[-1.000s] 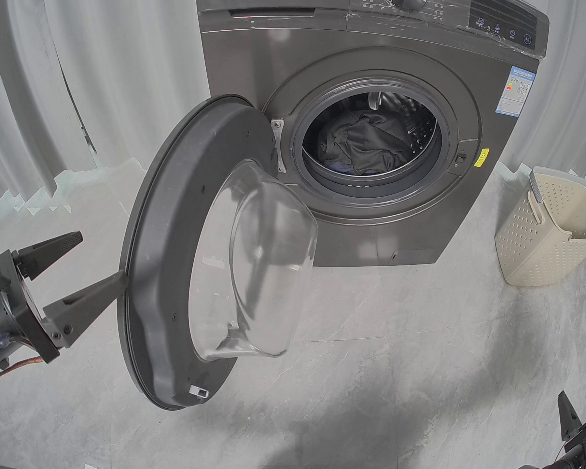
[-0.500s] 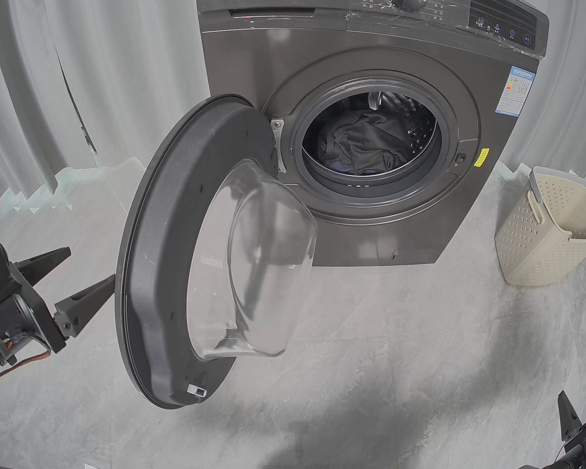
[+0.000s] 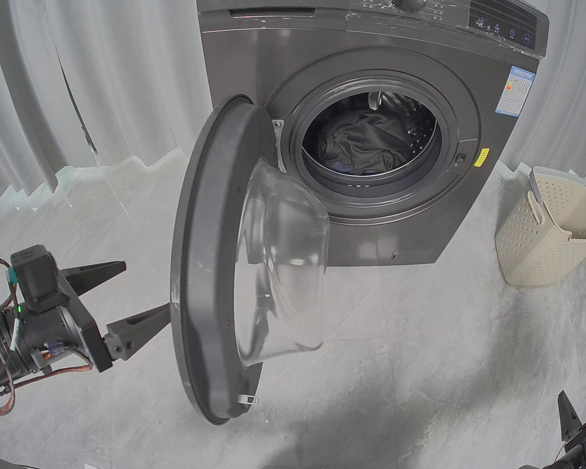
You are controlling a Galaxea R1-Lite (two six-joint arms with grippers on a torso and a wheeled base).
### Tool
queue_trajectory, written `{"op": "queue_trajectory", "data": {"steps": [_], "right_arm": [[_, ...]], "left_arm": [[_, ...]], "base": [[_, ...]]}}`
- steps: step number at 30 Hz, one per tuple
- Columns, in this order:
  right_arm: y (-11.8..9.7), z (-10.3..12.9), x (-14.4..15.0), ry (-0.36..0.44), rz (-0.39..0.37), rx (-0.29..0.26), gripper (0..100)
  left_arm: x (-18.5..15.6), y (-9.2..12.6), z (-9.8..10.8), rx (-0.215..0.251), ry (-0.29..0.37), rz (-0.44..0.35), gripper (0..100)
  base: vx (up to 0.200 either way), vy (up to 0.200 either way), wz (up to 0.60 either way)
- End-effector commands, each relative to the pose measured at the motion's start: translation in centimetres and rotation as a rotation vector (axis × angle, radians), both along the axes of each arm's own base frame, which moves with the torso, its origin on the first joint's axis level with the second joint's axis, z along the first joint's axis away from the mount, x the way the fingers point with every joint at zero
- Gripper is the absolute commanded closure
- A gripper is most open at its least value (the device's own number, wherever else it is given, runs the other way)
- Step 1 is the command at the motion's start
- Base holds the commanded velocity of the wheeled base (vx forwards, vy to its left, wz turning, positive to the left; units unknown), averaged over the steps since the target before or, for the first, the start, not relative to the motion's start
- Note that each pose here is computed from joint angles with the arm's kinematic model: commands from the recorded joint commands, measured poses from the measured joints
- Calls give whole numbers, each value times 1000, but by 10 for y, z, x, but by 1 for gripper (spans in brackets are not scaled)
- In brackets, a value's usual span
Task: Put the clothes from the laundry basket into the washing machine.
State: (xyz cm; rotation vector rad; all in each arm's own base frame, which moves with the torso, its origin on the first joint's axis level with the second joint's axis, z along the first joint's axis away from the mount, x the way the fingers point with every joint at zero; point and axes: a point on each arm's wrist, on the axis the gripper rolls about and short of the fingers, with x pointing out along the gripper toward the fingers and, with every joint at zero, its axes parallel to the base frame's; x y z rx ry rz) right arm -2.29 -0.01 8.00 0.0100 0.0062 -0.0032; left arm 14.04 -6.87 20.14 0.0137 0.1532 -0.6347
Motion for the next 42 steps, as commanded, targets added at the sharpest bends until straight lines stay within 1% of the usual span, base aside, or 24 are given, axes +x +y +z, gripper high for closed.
{"op": "queue_trajectory", "data": {"steps": [1, 4, 7, 8, 9, 10, 12, 16, 22, 23, 24, 27, 28, 29, 31, 32, 36, 38, 39, 42], "right_arm": [[0, -4, 0, 2, 0, -1, 0], [0, -4, 0, 1, 0, 1, 0], [0, -4, 0, 2, 0, -1, 0], [0, -4, 0, 2, 0, -1, 0], [0, -4, 0, 0, 0, 1, 0], [0, -4, 0, 0, -1, 1, 0], [0, -4, 0, 0, -1, 1, 0], [0, -4, 0, 0, -1, 1, 0], [0, -4, 0, 0, -1, 1, 0], [0, -4, 0, 0, -1, 1, 0], [0, -4, 0, 0, -1, 1, 0], [0, -4, 0, 0, -1, 1, 0], [0, -4, 0, 0, -1, 1, 0], [0, -4, 0, 0, -1, 1, 0], [0, -4, 0, 0, -1, 1, 0], [0, -4, 0, 0, -1, 1, 0], [0, -4, 0, 0, -1, 1, 0], [0, -4, 0, 0, -1, 1, 0], [0, -4, 0, 0, -1, 1, 0], [0, -4, 0, 0, -1, 2, 0]], "left_arm": [[23, -26, 0, -11, 32, -47, 0], [39, -42, 0, -26, 14, -48, 0], [49, -51, 0, -44, -4, -48, 0], [55, -59, 0, -59, -17, -51, 0], [55, -60, 1, -63, -20, -52, 0], [60, -67, 2, -78, -21, -54, 0], [65, -74, 3, -94, -22, -55, 0], [73, -84, 2, -105, -30, -65, 0], [89, -106, 0, -118, -49, -68, 0], [89, -106, 0, -118, -49, -68, 0], [95, -113, 0, -124, -58, -69, 0], [105, -124, 0, -136, -78, -46, 0], [106, -125, 1, -137, -80, -43, 0], [113, -131, 3, -152, -98, -30, 0], [120, -138, 4, -167, -116, -24, 0], [120, -138, 4, -167, -116, -24, 0], [144, -155, 7, -223, -155, -6, 0], [151, -160, 8, -242, -168, 4, 0], [159, -164, 9, -258, -180, 19, 0], [176, -172, 9, -287, -197, 50, 0]], "base": [[0, 0, 0], [0, 0, 0], [0, 0, 0], [0, 0, 0], [0, 0, 0], [0, 0, 0], [0, 0, 0], [0, 0, 0], [0, 0, 0], [0, 0, 0], [0, 0, 0], [0, 0, 0], [0, 0, 0], [0, 0, 0], [0, 0, 0], [0, 0, 0], [0, 0, 0], [0, 0, 0], [0, 0, 0], [0, 0, 0]]}}
